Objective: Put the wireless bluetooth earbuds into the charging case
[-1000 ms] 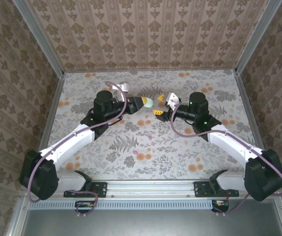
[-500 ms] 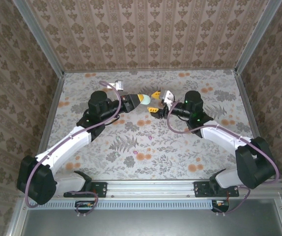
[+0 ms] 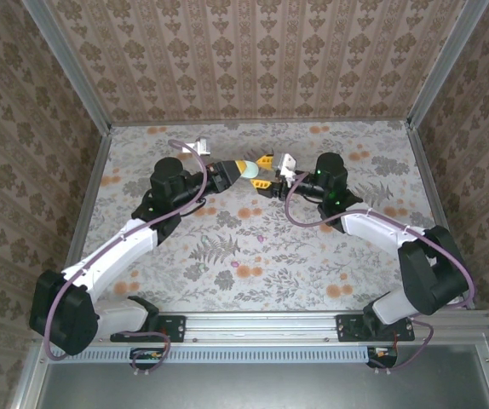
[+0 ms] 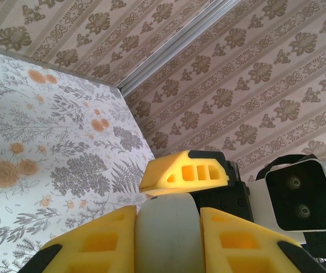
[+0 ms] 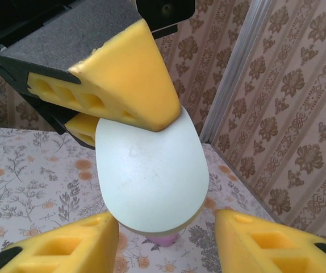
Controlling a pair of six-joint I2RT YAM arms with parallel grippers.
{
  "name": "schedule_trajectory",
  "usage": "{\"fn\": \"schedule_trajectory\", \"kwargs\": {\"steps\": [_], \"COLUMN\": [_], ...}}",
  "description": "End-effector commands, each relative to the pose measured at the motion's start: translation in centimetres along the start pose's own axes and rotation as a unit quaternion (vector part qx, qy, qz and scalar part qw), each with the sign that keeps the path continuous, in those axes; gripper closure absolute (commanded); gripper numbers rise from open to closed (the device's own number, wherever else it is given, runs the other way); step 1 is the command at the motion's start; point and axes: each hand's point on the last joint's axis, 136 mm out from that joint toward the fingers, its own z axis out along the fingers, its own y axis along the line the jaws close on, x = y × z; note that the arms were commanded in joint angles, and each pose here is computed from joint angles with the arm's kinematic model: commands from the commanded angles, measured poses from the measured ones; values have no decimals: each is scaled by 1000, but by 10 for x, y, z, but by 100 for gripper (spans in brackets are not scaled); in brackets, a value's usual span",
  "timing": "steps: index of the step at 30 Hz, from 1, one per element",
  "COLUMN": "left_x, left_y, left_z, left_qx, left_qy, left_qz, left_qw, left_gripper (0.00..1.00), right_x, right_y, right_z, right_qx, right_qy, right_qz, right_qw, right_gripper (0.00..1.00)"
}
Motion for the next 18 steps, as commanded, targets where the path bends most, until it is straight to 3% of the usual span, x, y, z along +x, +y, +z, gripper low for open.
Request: {"fn": "schedule_trajectory", "kwargs": {"steps": [1,11,18], "left_x": [-2,-4,-5], "left_y": [-10,-9,-11], "left_z": [-3,-1,-2], "left_qx": [22,24,27], "left_qy": [-6,-6,-7], "left_qz": [-5,-11,-11], "left_qw": [1000,1000,1000], "left_gripper": [81,81,81], "right_x": [-32,-42,-37], "right_y": [-2,5,5], "right_z": [3,5,7], "right_qx": [-9,-34,-34], "right_qy": [-45,-58,-49], "right_qz": [-33,-45,-43], "right_qw": [998,997,997], "right_gripper": [45,44,50]}}
